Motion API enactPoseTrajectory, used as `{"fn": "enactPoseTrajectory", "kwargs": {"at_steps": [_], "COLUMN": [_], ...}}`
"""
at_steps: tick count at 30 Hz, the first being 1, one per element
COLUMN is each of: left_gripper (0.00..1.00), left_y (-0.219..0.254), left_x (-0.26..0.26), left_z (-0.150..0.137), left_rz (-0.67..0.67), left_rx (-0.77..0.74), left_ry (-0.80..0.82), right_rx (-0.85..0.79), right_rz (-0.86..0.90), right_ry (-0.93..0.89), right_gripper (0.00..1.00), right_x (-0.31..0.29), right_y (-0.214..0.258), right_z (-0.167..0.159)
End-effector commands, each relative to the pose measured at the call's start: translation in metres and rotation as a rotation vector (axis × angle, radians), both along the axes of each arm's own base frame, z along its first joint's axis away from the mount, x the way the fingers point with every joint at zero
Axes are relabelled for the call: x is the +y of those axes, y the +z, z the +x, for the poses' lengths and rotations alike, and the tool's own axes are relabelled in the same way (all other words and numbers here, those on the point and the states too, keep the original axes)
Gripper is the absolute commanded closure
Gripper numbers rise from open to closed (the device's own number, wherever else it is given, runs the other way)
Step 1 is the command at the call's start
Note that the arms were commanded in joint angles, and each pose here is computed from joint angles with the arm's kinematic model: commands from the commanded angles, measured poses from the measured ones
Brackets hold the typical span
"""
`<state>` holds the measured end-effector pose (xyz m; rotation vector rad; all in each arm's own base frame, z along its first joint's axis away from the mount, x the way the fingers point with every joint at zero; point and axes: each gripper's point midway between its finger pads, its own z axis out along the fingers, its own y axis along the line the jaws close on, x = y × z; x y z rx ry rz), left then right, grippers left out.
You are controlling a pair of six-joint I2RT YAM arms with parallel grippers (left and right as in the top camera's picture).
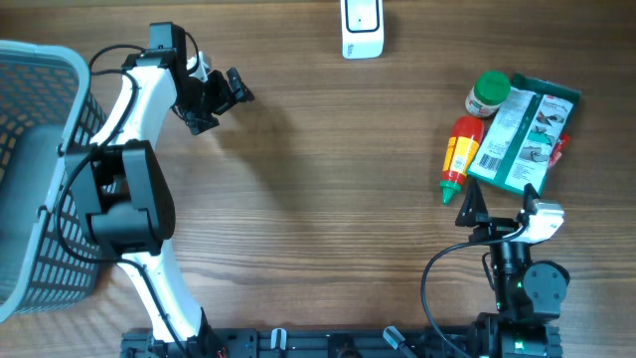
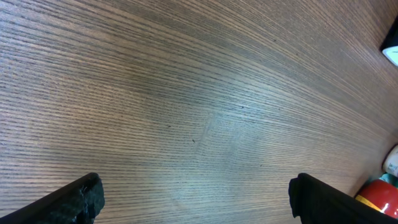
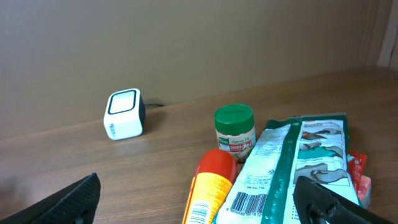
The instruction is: Scan the item barcode
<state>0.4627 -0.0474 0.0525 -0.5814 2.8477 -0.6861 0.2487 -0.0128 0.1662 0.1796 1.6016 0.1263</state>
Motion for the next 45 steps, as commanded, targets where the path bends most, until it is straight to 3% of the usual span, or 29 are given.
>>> {"fn": "enactPoseTrajectory", "kwargs": {"at_steps": [1, 12, 15, 18, 22, 26, 29, 31, 35, 41, 45], "left_gripper": [0.0, 0.0, 0.0, 0.0, 0.0, 0.0, 0.0, 0.0, 0.0, 0.0, 0.0], "left_y": [0.006, 0.015, 0.082, 0.174, 0.225, 0.202, 0.192, 0.185, 0.165, 0.138, 0.109], "left_x": [0.0, -0.002, 0.005, 0.024, 0.049, 0.077, 0.093, 0.078, 0.066, 0.065, 0.067], "left_z": [0.0, 0.0, 0.003, -0.008, -0.047, -0.13, -0.17, -0.185, -0.205, -0.216, -0.217], "left_rz": [0.006, 0.016, 0.196, 0.372, 0.425, 0.453, 0.493, 0.555, 0.599, 0.653, 0.646], "left_rx": [-0.019, -0.038, -0.217, -0.466, -0.694, -0.716, -0.892, -1.126, -1.359, -1.399, -1.288], "left_ry": [-0.011, -0.017, -0.03, 0.055, 0.168, 0.255, 0.323, 0.193, 0.145, 0.126, 0.111], "right_rx": [-0.017, -0.017, -0.017, -0.017, -0.017, -0.017, -0.017, -0.017, -0.017, -0.016, -0.016], "right_rz": [0.02, 0.02, 0.02, 0.02, 0.02, 0.02, 0.02, 0.02, 0.02, 0.02, 0.02], "right_ry": [-0.002, -0.002, -0.002, -0.002, -0.002, -0.002, -0.002, -0.002, -0.002, -0.002, -0.002], "right_gripper": [0.0, 0.0, 0.0, 0.0, 0.0, 0.0, 0.0, 0.0, 0.0, 0.0, 0.0], "right_x": [0.0, 0.0, 0.0, 0.0, 0.0, 0.0, 0.0, 0.0, 0.0, 0.0, 0.0], "right_y": [0.003, 0.003, 0.003, 0.003, 0.003, 0.003, 0.003, 0.003, 0.003, 0.003, 0.003], "right_z": [-0.001, -0.001, -0.001, -0.001, -0.001, -0.001, -0.001, -0.001, -0.001, -0.001, -0.001]}}
